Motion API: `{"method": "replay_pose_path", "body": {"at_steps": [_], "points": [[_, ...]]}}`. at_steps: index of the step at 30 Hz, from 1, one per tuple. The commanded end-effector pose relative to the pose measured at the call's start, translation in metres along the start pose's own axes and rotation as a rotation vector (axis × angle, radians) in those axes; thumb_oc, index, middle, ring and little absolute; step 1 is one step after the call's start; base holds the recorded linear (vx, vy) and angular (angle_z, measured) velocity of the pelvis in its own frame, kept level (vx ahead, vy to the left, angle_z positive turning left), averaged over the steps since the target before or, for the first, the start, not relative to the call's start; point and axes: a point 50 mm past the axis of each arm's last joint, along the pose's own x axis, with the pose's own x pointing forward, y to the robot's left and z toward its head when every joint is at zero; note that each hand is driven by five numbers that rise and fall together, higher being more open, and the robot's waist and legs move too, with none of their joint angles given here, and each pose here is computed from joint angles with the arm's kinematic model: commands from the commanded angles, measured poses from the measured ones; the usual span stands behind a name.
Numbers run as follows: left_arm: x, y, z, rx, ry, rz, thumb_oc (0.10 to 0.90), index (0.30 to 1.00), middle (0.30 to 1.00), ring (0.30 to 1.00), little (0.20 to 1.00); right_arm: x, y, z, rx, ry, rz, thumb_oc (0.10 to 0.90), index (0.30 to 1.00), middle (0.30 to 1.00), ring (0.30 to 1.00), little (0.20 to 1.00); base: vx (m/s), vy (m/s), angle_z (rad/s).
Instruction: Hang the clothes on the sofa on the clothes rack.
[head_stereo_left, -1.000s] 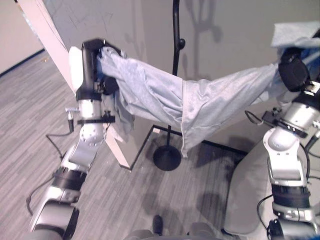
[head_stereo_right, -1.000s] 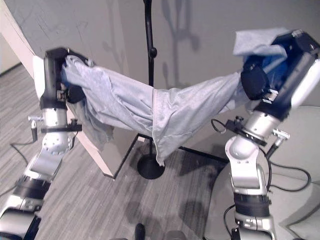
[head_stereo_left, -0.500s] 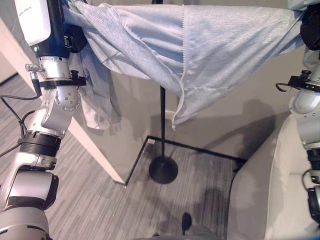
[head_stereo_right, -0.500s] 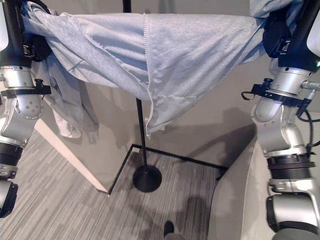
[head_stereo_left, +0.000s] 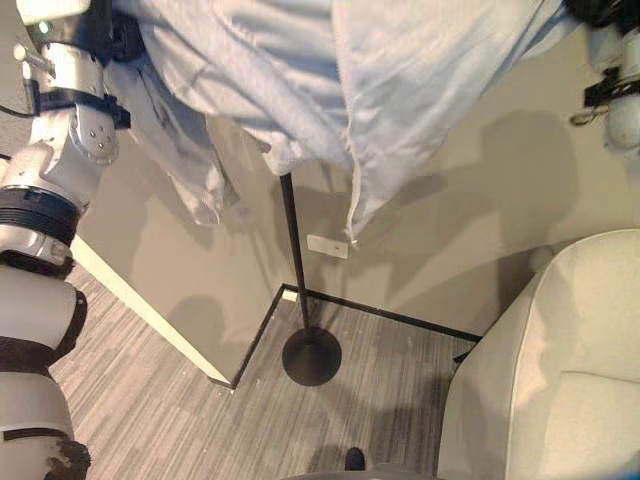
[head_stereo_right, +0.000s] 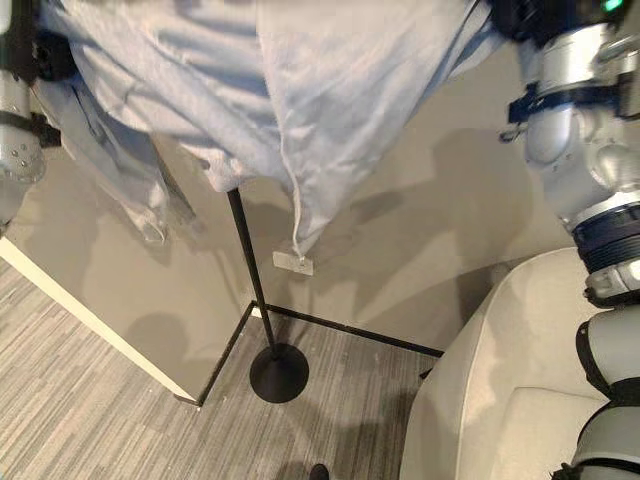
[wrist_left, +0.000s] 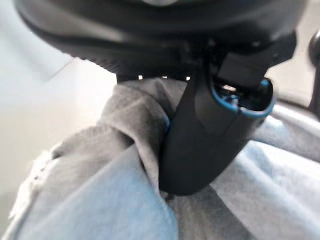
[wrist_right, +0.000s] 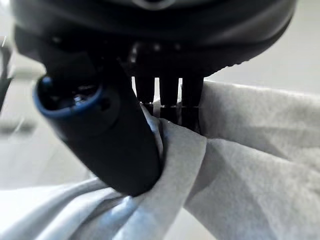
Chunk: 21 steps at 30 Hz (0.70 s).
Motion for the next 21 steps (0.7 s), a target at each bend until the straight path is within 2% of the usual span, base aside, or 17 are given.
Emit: {"method": "replay_pose_path", "body": {"at_steps": [1,6,10,11,12,13,15,16,18,19,20,21], "points": [[-0.006,0.026,-0.048,0.05,0.218,0.089,0.4,0.3,0.3,0.3,0.3,0.011,-0.03,-0.031,-0.068,0.142,-0.085,0.4,0.3,0.3,0.3,0.3,0.21,-0.04,0.16],[-0.028,0.004,-0.061,0.038,0.276,0.029,0.4,0.3,0.3,0.3,0.3,-0.005,-0.011,-0.029,-0.102,0.114,-0.008,0.4,0.3,0.3,0.3,0.3,0.14,-0.036,0.08],[-0.055,-0.025,-0.069,-0.003,0.342,-0.048,0.4,0.3,0.3,0.3,0.3,-0.029,0.017,-0.032,-0.082,0.136,0.091,0.4,0.3,0.3,0.3,0.3,0.12,-0.04,0.02],[-0.07,-0.043,-0.068,-0.054,0.364,-0.089,0.4,0.3,0.3,0.3,0.3,-0.046,0.035,-0.03,-0.054,0.141,0.151,0.4,0.3,0.3,0.3,0.3,0.07,-0.031,0.01],[-0.07,-0.043,-0.067,-0.053,0.363,-0.089,0.4,0.3,0.3,0.3,0.3,-0.046,0.035,-0.03,-0.054,0.142,0.15,0.4,0.3,0.3,0.3,0.3,0.08,-0.041,-0.01],[-0.088,-0.065,-0.063,-0.14,0.405,-0.132,0.4,0.3,0.3,0.3,0.3,-0.068,0.057,-0.026,0.002,0.167,0.216,0.4,0.3,0.3,0.3,0.3,0.05,-0.027,-0.03],[-0.105,-0.086,-0.052,-0.266,0.45,-0.164,0.4,0.3,0.3,0.3,0.3,-0.089,0.077,-0.021,0.055,0.192,0.282,0.4,0.3,0.3,0.3,0.3,0.06,-0.033,-0.03],[-0.105,-0.086,-0.052,-0.266,0.449,-0.165,0.4,0.3,0.3,0.3,0.3,-0.09,0.077,-0.021,0.055,0.193,0.282,0.4,0.3,0.3,0.3,0.3,0.04,-0.026,-0.01],[-0.122,-0.106,-0.038,-0.418,0.506,-0.188,0.4,0.3,0.3,0.3,0.3,-0.108,0.095,-0.014,0.113,0.228,0.337,0.4,0.3,0.3,0.3,0.3,0.0,0.0,0.0],[-0.122,-0.106,-0.038,-0.418,0.506,-0.188,0.4,0.3,0.3,0.3,0.3,-0.108,0.095,-0.014,0.113,0.228,0.337,0.4,0.3,0.3,0.3,0.3,0.0,0.0,0.0],[-0.133,-0.121,-0.02,-0.604,0.562,-0.167,0.4,0.3,0.3,0.3,0.3,-0.124,0.11,-0.006,0.192,0.278,0.364,0.4,0.3,0.3,0.3,0.3,0.0,0.0,0.0],[-0.137,-0.126,-0.01,-0.687,0.573,-0.157,0.4,0.3,0.3,0.3,0.3,-0.131,0.117,-0.002,0.23,0.299,0.375,0.4,0.3,0.3,0.3,0.3,0.0,-0.036,-0.02]]}}
